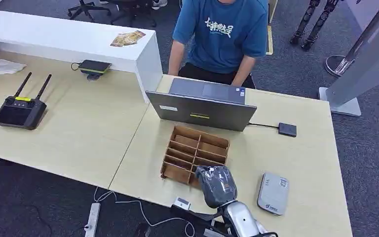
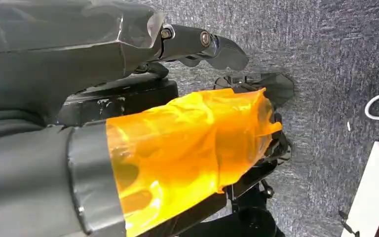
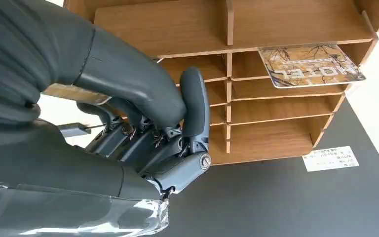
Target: Pass the card to the sensor for recognition and then transmit it.
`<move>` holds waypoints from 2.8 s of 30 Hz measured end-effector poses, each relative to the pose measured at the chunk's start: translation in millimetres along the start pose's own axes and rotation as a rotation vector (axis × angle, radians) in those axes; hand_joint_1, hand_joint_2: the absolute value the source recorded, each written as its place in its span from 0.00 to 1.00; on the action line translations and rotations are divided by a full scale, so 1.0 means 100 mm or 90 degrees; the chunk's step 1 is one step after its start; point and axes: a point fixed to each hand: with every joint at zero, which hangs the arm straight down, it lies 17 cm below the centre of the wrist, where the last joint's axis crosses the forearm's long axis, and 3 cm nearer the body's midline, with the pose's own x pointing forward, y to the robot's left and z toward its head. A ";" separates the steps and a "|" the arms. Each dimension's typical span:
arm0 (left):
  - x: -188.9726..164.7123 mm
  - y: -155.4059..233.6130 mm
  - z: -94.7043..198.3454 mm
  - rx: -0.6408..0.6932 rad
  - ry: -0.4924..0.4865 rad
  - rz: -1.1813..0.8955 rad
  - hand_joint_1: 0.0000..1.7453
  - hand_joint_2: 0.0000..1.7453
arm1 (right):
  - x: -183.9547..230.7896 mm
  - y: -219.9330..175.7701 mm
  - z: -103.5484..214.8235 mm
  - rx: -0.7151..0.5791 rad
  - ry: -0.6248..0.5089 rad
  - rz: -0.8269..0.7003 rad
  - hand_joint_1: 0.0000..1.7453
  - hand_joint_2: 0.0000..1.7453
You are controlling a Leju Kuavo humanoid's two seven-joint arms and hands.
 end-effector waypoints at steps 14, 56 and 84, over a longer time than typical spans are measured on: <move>0.00 0.00 0.00 0.001 -0.001 0.000 0.00 0.00 | 0.02 -0.02 0.01 -0.007 -0.003 0.004 0.00 1.00; -0.05 0.01 0.00 0.005 0.006 0.058 0.00 0.00 | -0.11 -0.34 0.60 -0.096 0.051 0.126 0.00 1.00; -0.07 0.04 0.00 0.013 0.009 0.057 0.00 0.00 | 0.06 0.00 0.40 -0.048 0.039 0.081 0.00 1.00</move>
